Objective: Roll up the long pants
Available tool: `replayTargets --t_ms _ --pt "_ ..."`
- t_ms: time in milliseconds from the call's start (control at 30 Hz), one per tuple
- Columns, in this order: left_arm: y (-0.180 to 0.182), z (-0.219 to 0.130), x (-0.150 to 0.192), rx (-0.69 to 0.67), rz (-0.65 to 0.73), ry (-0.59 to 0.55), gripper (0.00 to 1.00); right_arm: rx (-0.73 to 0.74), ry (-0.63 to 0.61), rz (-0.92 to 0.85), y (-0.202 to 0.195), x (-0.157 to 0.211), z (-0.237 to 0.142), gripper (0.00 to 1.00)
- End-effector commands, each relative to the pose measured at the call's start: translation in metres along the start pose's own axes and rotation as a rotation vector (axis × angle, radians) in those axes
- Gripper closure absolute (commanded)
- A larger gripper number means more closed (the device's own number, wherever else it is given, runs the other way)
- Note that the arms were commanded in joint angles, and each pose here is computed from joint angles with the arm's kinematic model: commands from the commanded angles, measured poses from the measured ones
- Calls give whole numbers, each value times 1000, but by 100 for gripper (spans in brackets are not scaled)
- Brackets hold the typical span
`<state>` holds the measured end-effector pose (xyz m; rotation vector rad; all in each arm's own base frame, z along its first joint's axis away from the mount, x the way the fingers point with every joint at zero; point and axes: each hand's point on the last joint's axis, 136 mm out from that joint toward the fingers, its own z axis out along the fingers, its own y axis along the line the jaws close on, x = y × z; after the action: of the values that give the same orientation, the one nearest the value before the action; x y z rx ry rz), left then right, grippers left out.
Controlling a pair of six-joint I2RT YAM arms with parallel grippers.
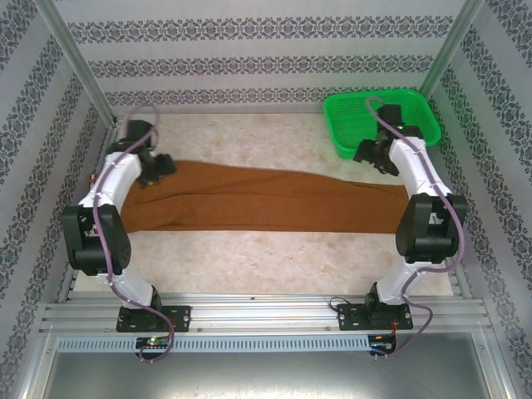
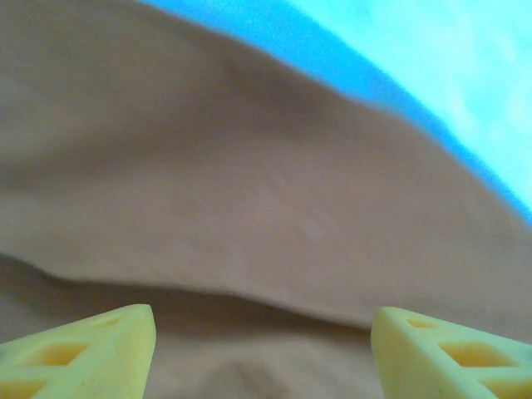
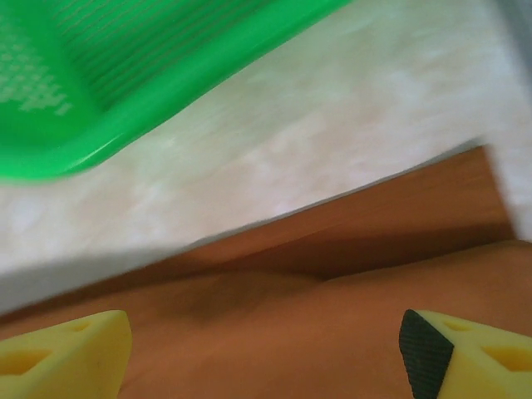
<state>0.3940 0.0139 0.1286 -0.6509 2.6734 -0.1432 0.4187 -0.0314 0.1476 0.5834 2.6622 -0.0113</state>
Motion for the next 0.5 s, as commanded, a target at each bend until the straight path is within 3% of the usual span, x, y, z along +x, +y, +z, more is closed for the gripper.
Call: replayTargets --t_ms 0,100,267,467 --pt "-6 0 65 -32 183 184 29 -50 161 -95 15 46 10 16" --pt "-18 3 90 5 256 252 28 -101 215 -143 32 66 10 16" --pt "-25 14 113 -16 323 330 26 -159 219 -175 60 67 6 17" --pt "-8 41 141 -104 300 450 31 -316 248 -200 122 60 -5 26"
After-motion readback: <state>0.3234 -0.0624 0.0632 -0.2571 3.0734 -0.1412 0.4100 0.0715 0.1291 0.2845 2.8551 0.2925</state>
